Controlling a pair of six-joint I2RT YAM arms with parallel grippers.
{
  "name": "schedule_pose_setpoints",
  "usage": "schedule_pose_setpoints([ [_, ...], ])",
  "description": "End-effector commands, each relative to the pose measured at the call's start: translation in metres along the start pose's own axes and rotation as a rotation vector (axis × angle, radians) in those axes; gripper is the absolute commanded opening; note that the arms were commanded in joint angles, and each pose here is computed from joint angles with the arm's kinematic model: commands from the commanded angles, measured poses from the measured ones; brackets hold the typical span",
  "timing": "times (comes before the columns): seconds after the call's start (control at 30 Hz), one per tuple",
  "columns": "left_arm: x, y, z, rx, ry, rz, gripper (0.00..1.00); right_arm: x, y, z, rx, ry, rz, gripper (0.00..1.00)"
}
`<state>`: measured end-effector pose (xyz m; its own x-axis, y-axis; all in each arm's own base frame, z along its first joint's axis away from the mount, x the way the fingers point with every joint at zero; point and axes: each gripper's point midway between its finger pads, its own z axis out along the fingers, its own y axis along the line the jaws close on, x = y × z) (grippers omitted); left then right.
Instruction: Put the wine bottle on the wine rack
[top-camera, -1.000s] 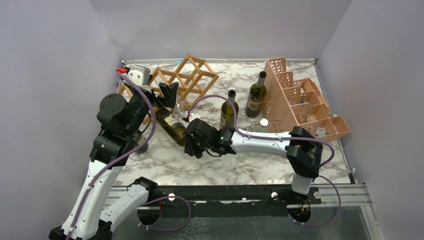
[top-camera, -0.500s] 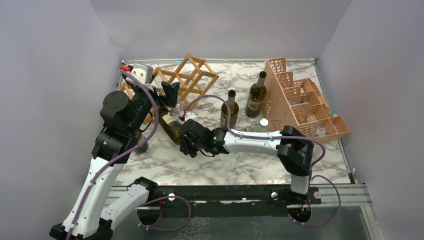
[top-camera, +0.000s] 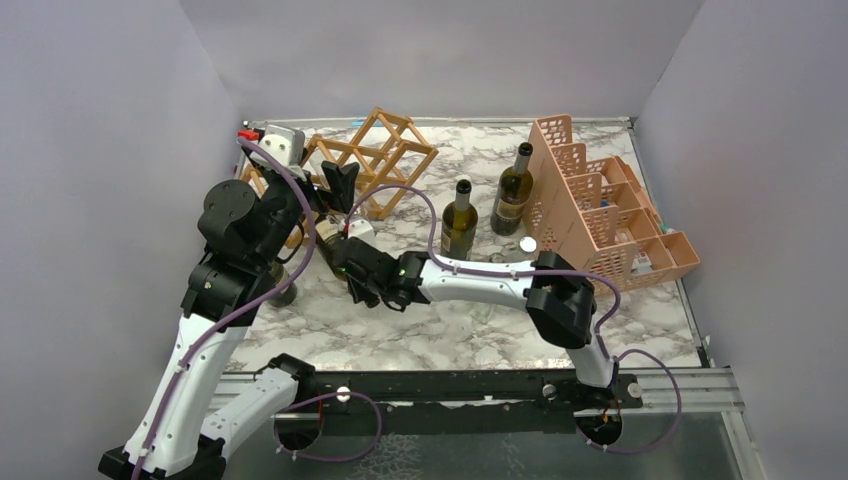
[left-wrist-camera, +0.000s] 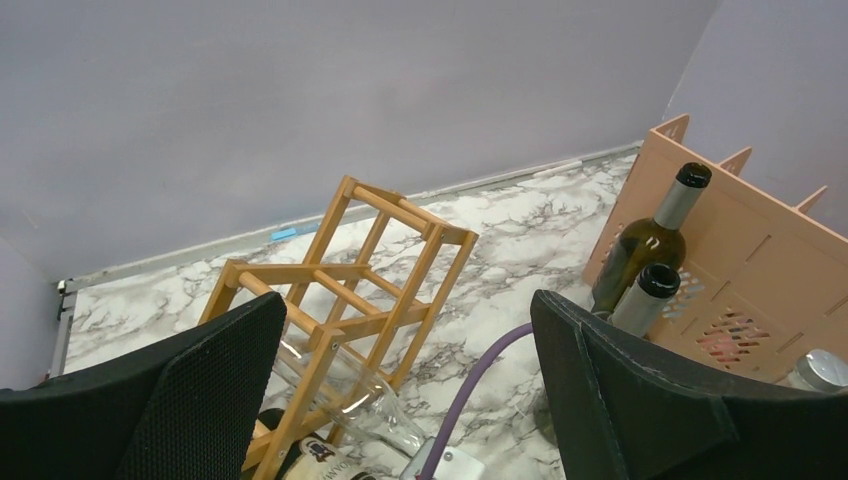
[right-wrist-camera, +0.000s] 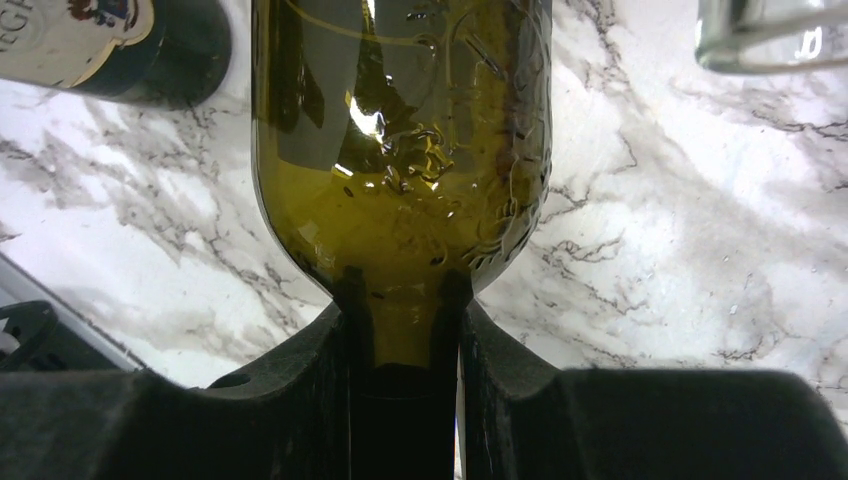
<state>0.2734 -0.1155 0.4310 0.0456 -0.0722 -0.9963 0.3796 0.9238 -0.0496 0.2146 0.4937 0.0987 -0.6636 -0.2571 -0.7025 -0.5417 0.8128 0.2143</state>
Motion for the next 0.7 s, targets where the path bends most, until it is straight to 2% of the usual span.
schedule_pose_setpoints([
  [0.0, -0.017, 0.001, -0.005, -0.007, -0.035, -0.001, 0.99, -0.071, 0.005, -0.008, 0.062, -0.230, 0.033, 0.09],
  [0.67, -0.020, -0.002, -0.002, 0.005, -0.027, -0.007, 0.99, -0.097, 0.017, 0.022, 0.072, -0.343, -0.038, 0.12],
])
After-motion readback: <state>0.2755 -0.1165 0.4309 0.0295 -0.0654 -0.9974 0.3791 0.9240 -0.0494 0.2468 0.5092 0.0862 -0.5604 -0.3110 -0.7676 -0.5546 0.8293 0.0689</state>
